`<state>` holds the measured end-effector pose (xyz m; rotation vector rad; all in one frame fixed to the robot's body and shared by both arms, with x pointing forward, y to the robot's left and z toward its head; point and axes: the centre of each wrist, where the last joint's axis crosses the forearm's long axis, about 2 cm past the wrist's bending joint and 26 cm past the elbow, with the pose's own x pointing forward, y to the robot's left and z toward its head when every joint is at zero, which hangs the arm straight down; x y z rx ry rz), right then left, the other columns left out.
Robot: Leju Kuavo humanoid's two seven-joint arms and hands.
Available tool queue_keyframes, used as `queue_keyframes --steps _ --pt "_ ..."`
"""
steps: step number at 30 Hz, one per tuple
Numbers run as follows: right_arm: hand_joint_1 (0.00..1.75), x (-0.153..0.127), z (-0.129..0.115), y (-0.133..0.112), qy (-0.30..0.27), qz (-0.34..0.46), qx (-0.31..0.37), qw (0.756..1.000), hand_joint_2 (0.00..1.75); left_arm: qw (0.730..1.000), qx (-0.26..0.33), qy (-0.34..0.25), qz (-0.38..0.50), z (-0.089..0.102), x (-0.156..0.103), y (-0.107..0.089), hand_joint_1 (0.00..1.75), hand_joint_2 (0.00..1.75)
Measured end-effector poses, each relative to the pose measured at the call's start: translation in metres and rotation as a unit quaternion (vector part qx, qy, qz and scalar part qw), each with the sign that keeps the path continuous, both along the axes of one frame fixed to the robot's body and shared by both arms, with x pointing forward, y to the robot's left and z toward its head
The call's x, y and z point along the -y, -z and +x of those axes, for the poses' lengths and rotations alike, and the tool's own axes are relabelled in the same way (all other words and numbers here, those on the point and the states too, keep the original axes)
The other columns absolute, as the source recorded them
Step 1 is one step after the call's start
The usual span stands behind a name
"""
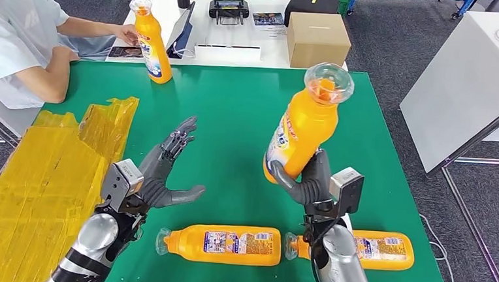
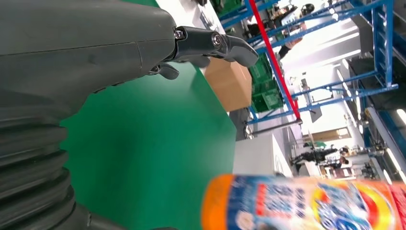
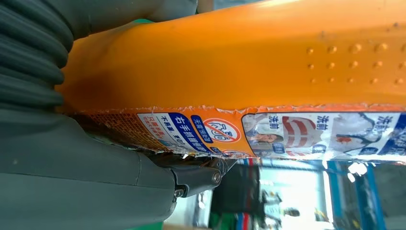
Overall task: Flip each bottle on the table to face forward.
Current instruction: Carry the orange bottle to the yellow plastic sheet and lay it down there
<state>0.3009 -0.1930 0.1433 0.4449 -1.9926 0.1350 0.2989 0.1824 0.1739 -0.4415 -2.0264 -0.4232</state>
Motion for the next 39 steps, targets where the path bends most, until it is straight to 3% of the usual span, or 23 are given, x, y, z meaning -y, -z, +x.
queue_keyframes --steps 11,20,36,37,39 --pt "1.75 -0.044 0.003 0.018 -0.069 -0.052 -0.042 0.995 1.75 1.000 0.000 0.022 -0.010 0.004 0.008 -0.003 0.00 1.75" --pt "1.75 -0.074 -0.002 0.029 -0.094 -0.120 -0.054 0.987 1.75 0.999 -0.002 0.033 -0.016 0.006 0.012 -0.004 0.00 1.75" --pt "1.75 -0.108 -0.017 0.042 -0.136 -0.194 -0.056 0.970 1.75 0.997 -0.039 0.049 -0.033 0.012 0.013 0.003 0.00 1.75" --pt "1.75 -0.109 -0.017 0.043 -0.137 -0.195 -0.057 0.970 1.75 0.997 -0.042 0.049 -0.036 0.012 0.013 0.004 0.05 1.75" --pt "1.75 -0.109 -0.017 0.043 -0.139 -0.197 -0.057 0.969 1.75 0.997 -0.048 0.050 -0.041 0.013 0.014 0.005 0.92 1.75"
